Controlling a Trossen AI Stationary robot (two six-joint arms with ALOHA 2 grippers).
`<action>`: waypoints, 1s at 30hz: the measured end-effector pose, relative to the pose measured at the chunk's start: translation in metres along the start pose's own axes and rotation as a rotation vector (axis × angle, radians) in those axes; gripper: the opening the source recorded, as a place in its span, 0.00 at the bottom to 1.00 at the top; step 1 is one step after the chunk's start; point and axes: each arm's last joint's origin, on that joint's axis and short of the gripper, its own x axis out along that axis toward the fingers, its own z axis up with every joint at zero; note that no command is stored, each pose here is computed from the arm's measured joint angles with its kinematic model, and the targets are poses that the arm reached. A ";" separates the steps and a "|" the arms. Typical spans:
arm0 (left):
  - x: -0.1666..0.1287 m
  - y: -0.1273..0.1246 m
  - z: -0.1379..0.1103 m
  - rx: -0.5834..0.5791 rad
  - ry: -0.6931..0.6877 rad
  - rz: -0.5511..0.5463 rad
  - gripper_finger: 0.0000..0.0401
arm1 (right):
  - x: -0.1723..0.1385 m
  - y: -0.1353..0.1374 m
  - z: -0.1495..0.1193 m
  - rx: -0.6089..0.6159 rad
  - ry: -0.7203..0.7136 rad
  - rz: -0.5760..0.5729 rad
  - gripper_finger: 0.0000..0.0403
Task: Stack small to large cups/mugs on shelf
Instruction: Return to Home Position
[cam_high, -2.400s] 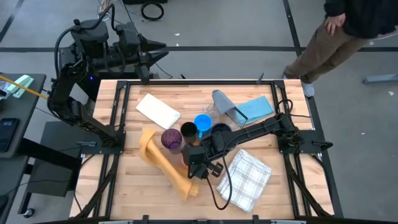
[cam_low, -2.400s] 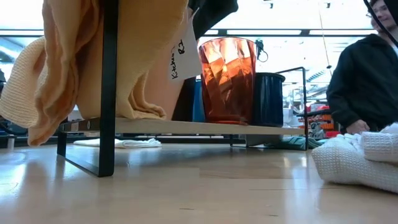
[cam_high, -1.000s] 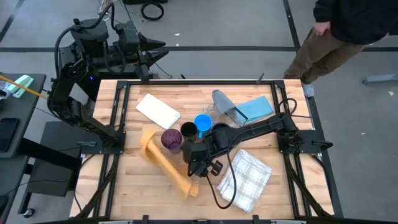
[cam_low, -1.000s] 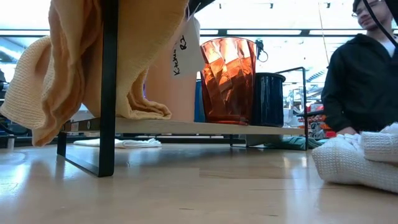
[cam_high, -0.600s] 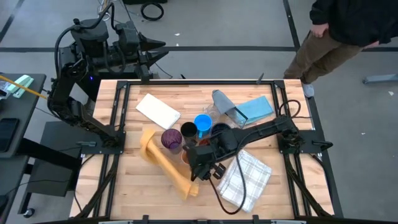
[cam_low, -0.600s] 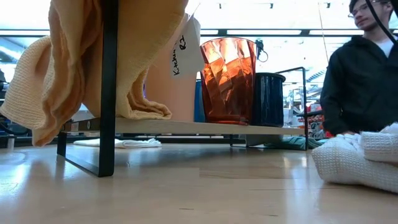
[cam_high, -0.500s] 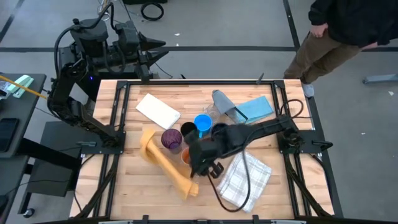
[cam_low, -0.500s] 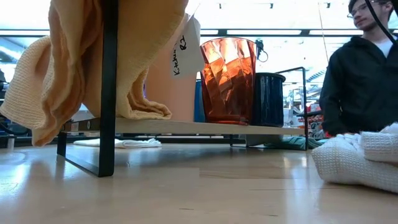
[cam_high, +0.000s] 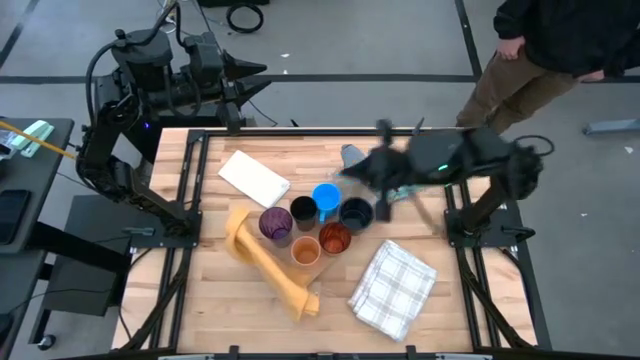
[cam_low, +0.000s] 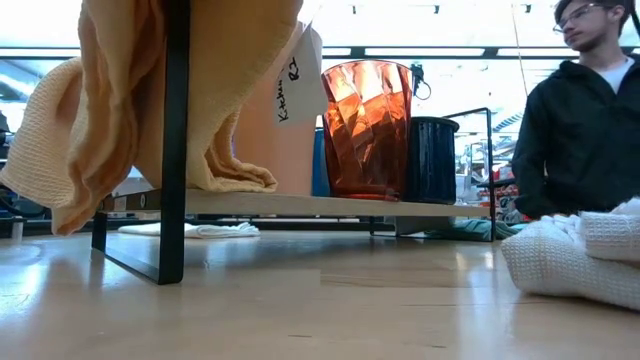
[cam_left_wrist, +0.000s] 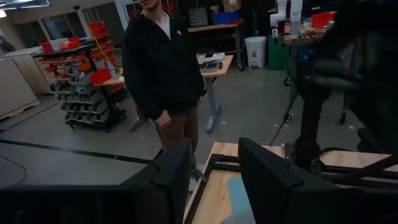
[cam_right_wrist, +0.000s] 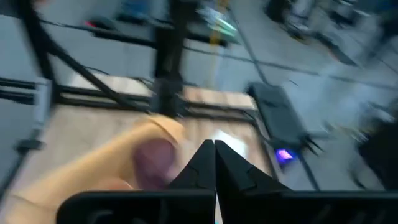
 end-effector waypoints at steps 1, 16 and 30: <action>0.000 0.000 0.000 0.000 0.000 0.000 0.36 | -0.012 -0.005 -0.004 0.009 0.020 -0.025 0.01; 0.007 0.000 0.002 -0.007 -0.030 -0.001 0.36 | -0.163 -0.069 -0.109 0.265 -0.014 -0.228 0.00; 0.019 -0.002 0.001 -0.009 -0.029 -0.014 0.34 | -0.152 -0.053 -0.274 0.527 -0.250 -0.174 0.00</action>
